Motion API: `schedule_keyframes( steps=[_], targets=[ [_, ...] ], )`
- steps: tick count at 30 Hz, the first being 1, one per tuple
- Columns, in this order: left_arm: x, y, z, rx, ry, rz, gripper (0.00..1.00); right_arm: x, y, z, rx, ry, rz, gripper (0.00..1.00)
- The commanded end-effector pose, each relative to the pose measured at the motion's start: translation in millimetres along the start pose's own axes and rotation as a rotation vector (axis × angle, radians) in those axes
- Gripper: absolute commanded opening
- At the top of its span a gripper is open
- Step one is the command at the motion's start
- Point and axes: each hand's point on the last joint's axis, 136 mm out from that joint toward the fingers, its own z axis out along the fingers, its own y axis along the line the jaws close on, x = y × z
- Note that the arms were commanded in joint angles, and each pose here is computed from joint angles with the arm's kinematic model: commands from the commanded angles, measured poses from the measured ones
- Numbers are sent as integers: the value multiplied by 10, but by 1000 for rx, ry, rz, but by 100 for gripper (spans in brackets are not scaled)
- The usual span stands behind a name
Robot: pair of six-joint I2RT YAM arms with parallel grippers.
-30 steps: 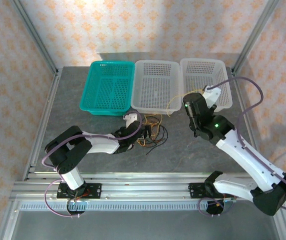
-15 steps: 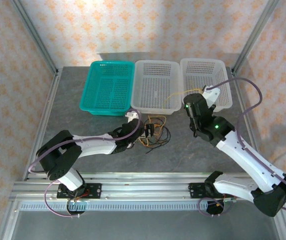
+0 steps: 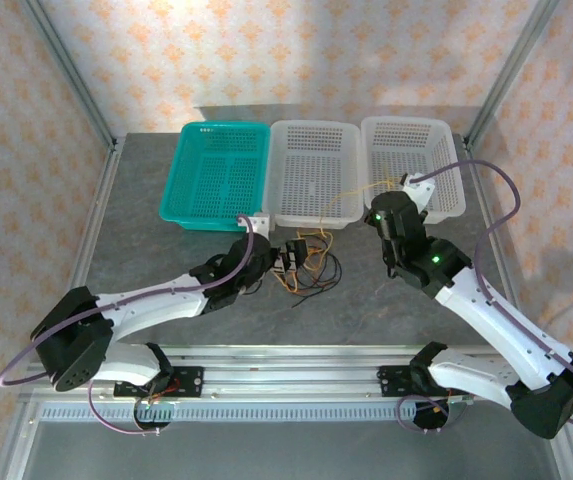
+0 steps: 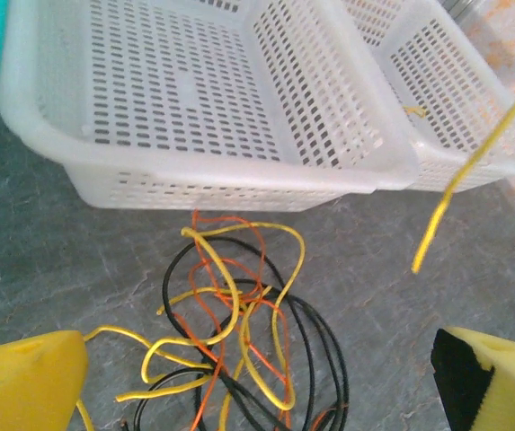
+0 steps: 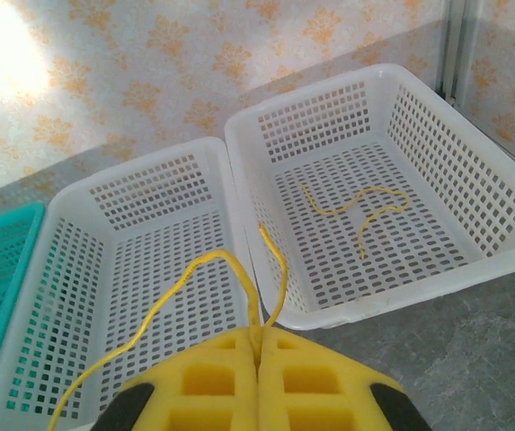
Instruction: Untangle the cables
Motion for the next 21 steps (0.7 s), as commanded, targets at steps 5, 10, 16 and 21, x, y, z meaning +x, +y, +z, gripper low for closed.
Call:
schedule_keyframes(
  steps=[5, 10, 16, 21],
  targets=[
    [-528, -381, -10, 41, -84, 72, 99, -227, -118, 26, 116, -87, -24, 0],
    [-706, -573, 170, 58, -96, 80, 99, -428, -303, 126, 215, -114, -43, 0],
    [-861, -751, 479, 53, -80, 91, 99, -721, -696, 347, 348, -128, -23, 0],
    [-1011, -929, 735, 69, -76, 105, 99, -907, -1073, 621, 517, -145, -21, 0]
  ],
)
